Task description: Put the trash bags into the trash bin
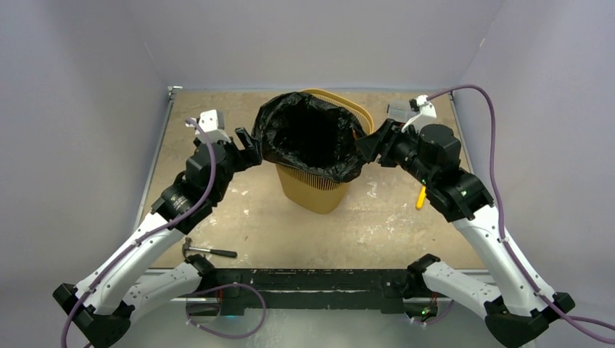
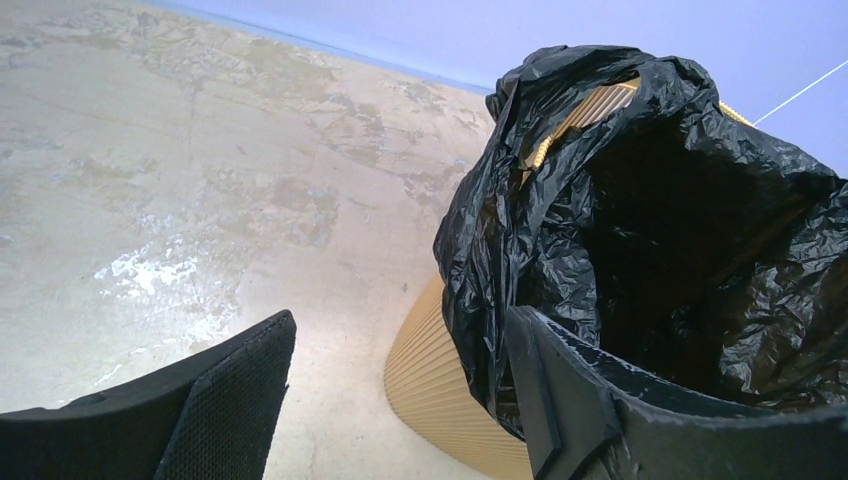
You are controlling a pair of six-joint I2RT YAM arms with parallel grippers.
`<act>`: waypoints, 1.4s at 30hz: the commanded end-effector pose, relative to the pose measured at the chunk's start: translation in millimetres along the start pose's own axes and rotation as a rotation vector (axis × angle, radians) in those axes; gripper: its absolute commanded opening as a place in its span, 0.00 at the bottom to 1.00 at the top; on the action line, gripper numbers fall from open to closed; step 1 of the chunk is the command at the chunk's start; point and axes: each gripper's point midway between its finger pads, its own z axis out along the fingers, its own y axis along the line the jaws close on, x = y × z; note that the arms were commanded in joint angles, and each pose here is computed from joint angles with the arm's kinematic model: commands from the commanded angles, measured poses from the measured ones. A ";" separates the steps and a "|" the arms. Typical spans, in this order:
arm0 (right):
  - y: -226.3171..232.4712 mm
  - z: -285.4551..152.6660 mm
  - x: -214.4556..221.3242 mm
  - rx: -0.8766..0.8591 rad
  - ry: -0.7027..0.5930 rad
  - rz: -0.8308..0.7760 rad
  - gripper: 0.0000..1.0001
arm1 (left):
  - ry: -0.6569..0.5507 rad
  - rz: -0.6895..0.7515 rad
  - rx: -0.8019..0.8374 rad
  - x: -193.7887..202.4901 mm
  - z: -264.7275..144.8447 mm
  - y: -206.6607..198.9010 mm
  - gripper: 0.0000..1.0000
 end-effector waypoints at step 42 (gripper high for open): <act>-0.4 5.7 -2.3 -0.173 0.034 0.153 0.29 | 0.091 0.200 0.061 6.4 43.6 -37.5 0.79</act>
